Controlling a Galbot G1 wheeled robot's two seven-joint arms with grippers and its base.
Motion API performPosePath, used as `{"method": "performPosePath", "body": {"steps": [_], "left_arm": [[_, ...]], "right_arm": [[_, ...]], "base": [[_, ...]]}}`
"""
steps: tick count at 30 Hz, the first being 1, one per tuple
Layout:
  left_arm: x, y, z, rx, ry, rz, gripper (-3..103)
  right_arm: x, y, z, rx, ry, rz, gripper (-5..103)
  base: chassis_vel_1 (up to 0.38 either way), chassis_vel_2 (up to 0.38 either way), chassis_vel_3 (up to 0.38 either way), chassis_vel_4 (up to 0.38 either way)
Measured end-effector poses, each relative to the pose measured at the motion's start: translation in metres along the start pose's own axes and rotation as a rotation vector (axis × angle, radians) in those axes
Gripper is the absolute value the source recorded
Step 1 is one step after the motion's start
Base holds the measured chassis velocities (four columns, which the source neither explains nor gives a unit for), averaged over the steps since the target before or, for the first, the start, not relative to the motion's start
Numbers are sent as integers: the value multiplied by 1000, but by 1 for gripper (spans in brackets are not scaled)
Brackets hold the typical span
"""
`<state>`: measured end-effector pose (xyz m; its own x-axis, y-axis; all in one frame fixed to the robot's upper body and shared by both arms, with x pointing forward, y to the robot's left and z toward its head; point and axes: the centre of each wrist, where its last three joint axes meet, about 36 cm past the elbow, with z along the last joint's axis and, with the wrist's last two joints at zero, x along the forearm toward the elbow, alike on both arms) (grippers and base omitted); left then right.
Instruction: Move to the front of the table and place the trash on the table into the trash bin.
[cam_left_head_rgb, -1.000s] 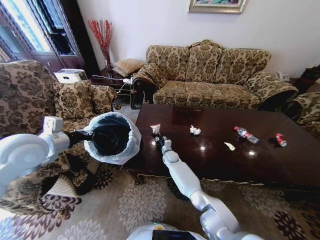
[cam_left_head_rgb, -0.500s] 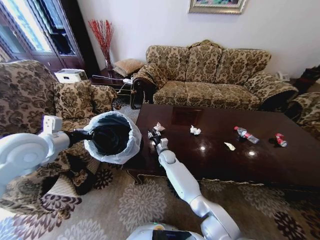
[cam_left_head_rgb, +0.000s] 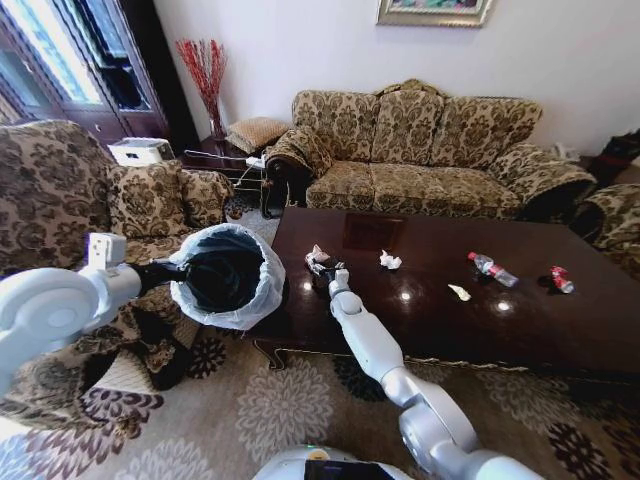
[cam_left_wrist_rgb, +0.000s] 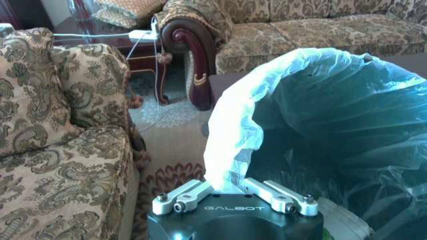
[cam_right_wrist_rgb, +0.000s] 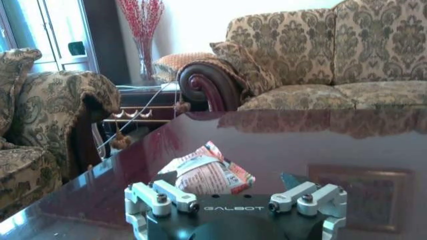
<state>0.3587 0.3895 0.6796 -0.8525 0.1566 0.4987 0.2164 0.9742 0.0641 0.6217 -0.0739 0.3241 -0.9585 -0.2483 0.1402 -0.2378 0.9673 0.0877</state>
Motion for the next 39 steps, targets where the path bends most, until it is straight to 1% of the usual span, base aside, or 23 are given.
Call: {"method": "performPosePath", "body": {"steps": [7,10,21,23,25,26,28,29,32,33,34,35,36,37,39], "left_arm": [[-1,1,0,1,-3,1,0],[0,-1,0,-1,-6,6,0],[0,-2,2,8,-13,13,0],[0,-2,2,8,-13,14,0],[-1,-3,4,9,-10,18,0],[-1,-3,4,9,-10,18,0],[-2,-3,5,10,-7,20,0],[-2,-3,5,10,-7,20,0],[-2,-3,6,11,-4,22,0],[-2,-3,6,11,-4,22,0],[-3,-3,6,11,-3,22,0],[-3,-3,6,11,-3,22,0],[-3,-4,6,11,-3,23,0],[-3,-4,6,11,-3,23,0],[-3,-4,6,11,-3,23,0]], "right_arm": [[-2,-1,0,-26,-7,-60,100],[-5,-2,-1,-20,-5,-93,100],[-17,-6,-1,23,31,-136,100],[-18,-7,-1,25,36,-140,101],[-19,-10,2,28,51,-149,92],[-19,-10,2,28,51,-149,92],[-19,-11,5,30,67,-156,82],[-19,-11,5,30,67,-156,82],[-18,-11,9,31,78,-158,65],[-18,-11,9,31,78,-158,65],[-18,-11,10,31,79,-158,60],[-18,-11,10,31,81,-160,60],[-17,-11,11,30,82,-160,54],[-17,-11,11,30,82,-160,54],[-16,-11,13,28,84,-165,42]], "base": [[0,0,0,0],[0,0,0,0],[0,0,0,0],[0,0,0,0],[0,0,0,0],[0,0,0,0],[0,0,0,0],[0,0,0,0],[0,0,0,0],[0,0,0,0],[0,0,0,0],[0,0,0,0],[0,0,0,0],[0,0,0,0],[0,0,0,0]]}}
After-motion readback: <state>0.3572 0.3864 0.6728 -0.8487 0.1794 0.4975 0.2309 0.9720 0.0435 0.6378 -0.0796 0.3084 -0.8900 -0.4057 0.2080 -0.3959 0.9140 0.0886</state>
